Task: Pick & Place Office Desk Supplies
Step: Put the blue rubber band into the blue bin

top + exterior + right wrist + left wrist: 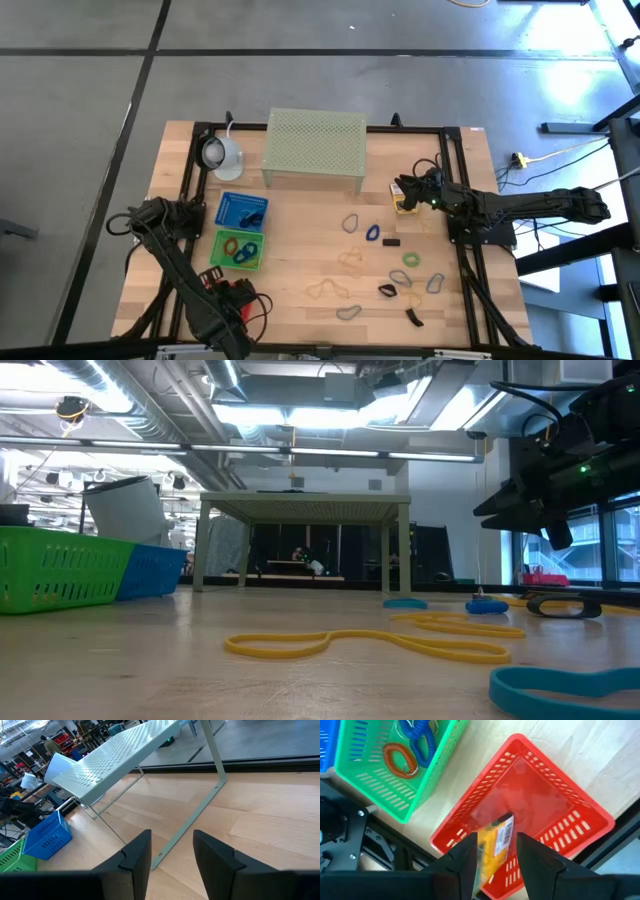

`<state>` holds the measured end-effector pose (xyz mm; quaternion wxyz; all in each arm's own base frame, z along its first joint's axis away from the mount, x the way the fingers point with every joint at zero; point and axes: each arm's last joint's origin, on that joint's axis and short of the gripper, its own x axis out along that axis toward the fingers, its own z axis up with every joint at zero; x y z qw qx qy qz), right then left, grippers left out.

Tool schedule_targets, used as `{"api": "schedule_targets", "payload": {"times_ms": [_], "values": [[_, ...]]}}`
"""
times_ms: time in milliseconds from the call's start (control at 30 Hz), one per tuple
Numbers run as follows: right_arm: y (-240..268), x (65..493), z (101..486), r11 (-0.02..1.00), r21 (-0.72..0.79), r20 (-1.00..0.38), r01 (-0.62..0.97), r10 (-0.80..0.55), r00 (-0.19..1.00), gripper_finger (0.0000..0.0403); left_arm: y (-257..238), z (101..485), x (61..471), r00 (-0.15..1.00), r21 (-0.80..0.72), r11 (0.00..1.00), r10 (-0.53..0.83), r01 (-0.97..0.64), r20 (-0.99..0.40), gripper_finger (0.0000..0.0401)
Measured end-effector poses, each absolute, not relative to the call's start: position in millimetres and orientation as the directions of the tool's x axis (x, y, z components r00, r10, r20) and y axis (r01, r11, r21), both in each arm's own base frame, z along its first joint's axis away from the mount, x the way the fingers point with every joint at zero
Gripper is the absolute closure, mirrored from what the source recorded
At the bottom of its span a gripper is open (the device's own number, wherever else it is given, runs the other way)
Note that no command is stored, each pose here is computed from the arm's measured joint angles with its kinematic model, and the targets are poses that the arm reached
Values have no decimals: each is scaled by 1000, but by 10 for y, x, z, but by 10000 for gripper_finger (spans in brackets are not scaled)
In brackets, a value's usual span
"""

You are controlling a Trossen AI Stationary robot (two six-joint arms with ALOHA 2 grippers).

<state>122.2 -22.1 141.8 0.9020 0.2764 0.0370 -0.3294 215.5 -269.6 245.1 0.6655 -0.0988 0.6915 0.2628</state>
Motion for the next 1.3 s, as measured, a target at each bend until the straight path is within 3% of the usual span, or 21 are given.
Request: {"api": "schedule_targets", "payload": {"times_ms": [200, 567, 800, 1033, 1300], "values": [[-222, 1221, 1417, 631, 470, -249, 617, -576, 779, 257, -2674, 2456, 2167, -38, 253, 838, 268, -483, -963, 274], [-222, 1221, 1416, 631, 471, -249, 617, -575, 779, 257, -2508, 2502, 2439, 350, 306, 808, 514, -503, -783, 276], [-215, 1234, 1440, 644, 495, -231, 583, -550, 803, 257, -2328, 2504, 2737, 409, 250, 785, 532, -567, -742, 276], [-210, 1243, 1464, 657, 507, -211, 557, -532, 820, 256, -2083, 2474, 3028, 448, 314, 789, 573, -528, -687, 272], [-210, 1243, 1464, 683, 466, -211, 563, -533, 820, 256, -1860, 1984, 3108, 480, 380, 743, 655, -552, -584, 285]]}}
